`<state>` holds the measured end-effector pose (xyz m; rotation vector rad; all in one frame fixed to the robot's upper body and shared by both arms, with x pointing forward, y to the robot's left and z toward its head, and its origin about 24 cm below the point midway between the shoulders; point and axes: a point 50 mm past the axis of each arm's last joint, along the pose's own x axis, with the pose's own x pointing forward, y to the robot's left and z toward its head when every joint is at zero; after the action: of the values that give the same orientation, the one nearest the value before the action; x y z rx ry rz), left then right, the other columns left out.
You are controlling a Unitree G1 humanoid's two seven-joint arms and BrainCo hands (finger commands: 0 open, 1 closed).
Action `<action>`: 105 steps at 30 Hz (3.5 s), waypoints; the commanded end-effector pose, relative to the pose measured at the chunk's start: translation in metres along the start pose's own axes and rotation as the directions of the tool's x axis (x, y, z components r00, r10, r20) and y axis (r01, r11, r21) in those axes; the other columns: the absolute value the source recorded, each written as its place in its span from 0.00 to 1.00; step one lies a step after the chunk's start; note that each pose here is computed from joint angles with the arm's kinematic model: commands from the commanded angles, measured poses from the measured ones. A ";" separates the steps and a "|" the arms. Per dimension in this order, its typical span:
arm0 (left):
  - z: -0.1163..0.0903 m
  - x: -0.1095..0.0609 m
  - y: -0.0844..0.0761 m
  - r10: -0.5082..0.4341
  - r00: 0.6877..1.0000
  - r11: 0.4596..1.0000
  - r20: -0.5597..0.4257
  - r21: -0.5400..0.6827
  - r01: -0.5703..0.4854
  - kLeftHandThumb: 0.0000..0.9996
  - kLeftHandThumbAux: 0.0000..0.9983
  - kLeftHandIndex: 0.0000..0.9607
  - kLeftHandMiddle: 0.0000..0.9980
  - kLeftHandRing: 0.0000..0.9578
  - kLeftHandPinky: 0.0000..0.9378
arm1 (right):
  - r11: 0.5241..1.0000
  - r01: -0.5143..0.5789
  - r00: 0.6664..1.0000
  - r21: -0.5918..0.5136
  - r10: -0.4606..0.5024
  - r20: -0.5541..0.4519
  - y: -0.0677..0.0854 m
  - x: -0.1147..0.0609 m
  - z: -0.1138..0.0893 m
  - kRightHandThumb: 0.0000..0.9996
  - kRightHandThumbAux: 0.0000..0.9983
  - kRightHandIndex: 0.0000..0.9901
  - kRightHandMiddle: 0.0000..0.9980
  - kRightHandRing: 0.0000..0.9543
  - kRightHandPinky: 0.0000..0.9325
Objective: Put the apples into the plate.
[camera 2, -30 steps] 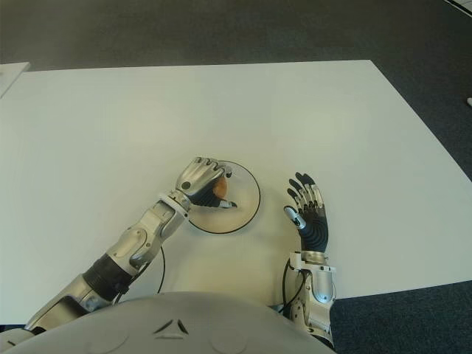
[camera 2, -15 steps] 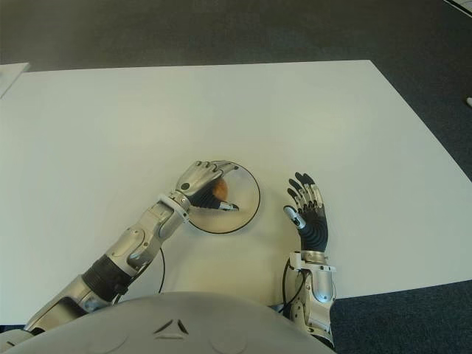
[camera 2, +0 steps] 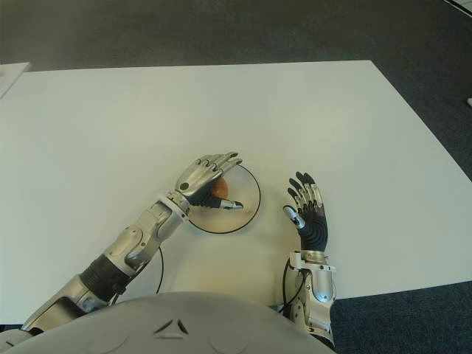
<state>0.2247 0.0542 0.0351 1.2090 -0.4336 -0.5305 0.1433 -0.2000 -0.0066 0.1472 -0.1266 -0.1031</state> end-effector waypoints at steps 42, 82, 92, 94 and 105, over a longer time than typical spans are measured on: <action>-0.031 -0.044 0.042 0.311 0.923 0.939 -0.225 -0.078 -0.335 0.19 0.22 0.00 0.00 0.00 0.04 | 1.000 -0.006 0.998 -0.001 0.006 -0.069 0.001 -0.008 -0.011 0.21 0.64 0.09 0.12 0.12 0.15; -0.038 -0.135 -0.013 0.204 0.633 0.427 -0.747 -0.514 -0.744 0.08 0.49 0.07 0.06 0.05 0.09 | 0.999 -0.028 0.995 0.018 0.029 -0.093 0.000 -0.008 -0.011 0.23 0.62 0.09 0.12 0.12 0.14; -0.029 -0.143 -0.029 0.176 0.582 0.410 -0.794 -0.479 -0.776 0.02 0.48 0.07 0.08 0.08 0.09 | 0.999 -0.035 0.994 0.024 0.037 -0.104 -0.002 -0.009 -0.011 0.24 0.63 0.09 0.12 0.12 0.15; -0.024 -0.144 -0.034 0.165 0.577 0.404 -0.800 -0.479 -0.779 0.02 0.48 0.07 0.08 0.08 0.09 | 0.999 -0.038 0.994 0.023 0.041 -0.104 -0.002 -0.009 -0.011 0.24 0.63 0.09 0.12 0.12 0.14; -0.015 -0.150 -0.043 0.124 0.572 0.373 -0.811 -0.496 -0.784 0.02 0.51 0.06 0.06 0.07 0.09 | 0.998 -0.056 0.993 0.006 0.057 -0.101 -0.003 -0.009 -0.010 0.23 0.63 0.09 0.11 0.11 0.13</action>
<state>0.1120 0.1461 -0.0111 0.1698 0.1052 0.3126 0.1426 -0.1998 -0.0072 0.1354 -0.0962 -0.0283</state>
